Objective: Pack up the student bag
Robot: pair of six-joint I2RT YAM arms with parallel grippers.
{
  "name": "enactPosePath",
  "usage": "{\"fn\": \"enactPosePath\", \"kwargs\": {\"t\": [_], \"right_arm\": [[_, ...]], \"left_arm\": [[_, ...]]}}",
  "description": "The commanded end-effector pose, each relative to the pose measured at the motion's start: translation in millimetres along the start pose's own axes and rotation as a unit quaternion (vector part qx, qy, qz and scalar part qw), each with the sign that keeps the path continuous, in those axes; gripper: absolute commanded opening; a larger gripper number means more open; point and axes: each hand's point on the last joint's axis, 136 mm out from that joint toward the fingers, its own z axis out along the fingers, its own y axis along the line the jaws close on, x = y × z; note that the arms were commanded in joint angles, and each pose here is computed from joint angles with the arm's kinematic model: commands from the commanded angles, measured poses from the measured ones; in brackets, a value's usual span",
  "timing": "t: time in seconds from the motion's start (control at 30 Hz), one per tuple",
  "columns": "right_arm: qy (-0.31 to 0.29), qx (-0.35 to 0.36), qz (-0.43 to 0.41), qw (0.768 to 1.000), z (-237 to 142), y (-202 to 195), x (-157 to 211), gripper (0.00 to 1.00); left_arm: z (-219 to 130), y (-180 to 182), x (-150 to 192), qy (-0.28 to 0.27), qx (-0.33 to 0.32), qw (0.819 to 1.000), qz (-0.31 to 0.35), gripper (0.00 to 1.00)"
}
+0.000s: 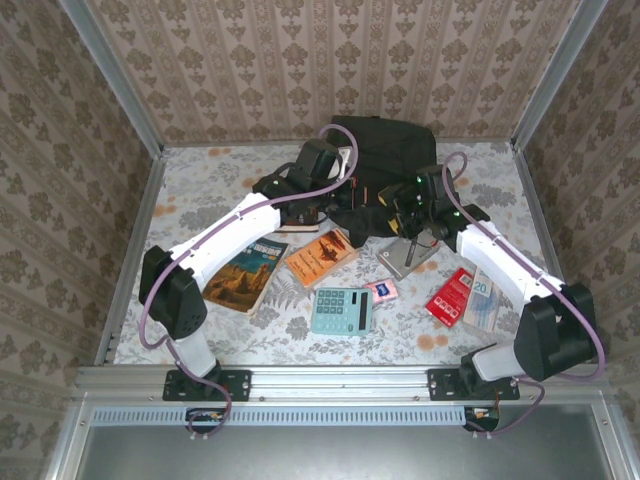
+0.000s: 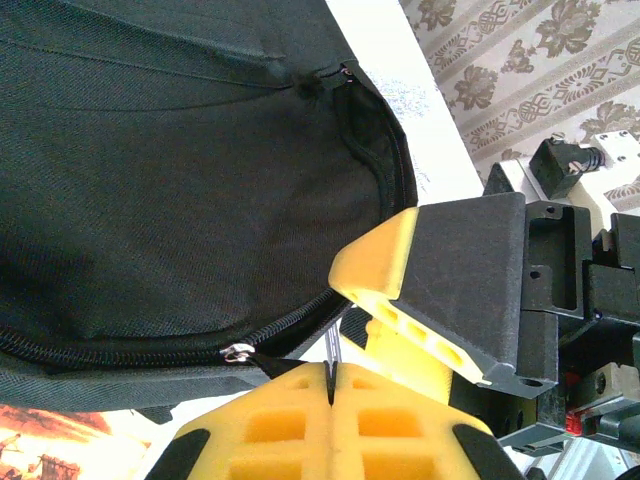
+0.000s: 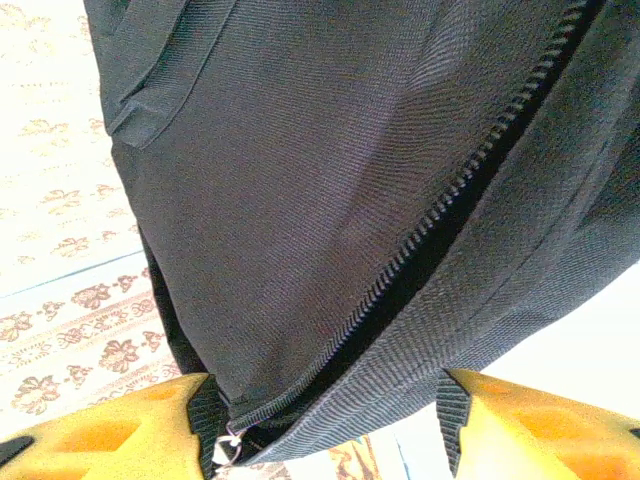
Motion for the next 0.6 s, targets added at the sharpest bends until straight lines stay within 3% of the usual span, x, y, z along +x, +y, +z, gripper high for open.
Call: {"fn": "enactPosePath", "kwargs": {"t": [0.0, 0.17, 0.3, 0.43, 0.57], "right_arm": [[-0.007, 0.014, 0.027, 0.999, 10, -2, -2, 0.59], [-0.005, 0.054, 0.032, 0.998, 25, -10, -2, 0.53], [-0.024, 0.085, 0.011, 0.996, 23, -16, -6, 0.28], [-0.031, 0.107, -0.02, 0.994, 19, -27, -6, 0.01], [-0.023, 0.121, -0.039, 0.992, 22, -42, -3, 0.0]], "left_arm": [[2, -13, -4, -0.007, 0.02, 1.0, 0.001, 0.0], [4, -12, -1, -0.004, 0.018, 1.0, 0.005, 0.0], [6, -1, -3, -0.009, -0.001, 1.0, 0.004, 0.0], [6, 34, -8, -0.013, -0.041, 0.999, -0.031, 0.0], [4, 68, -14, -0.02, -0.06, 0.996, -0.064, 0.0]]}}
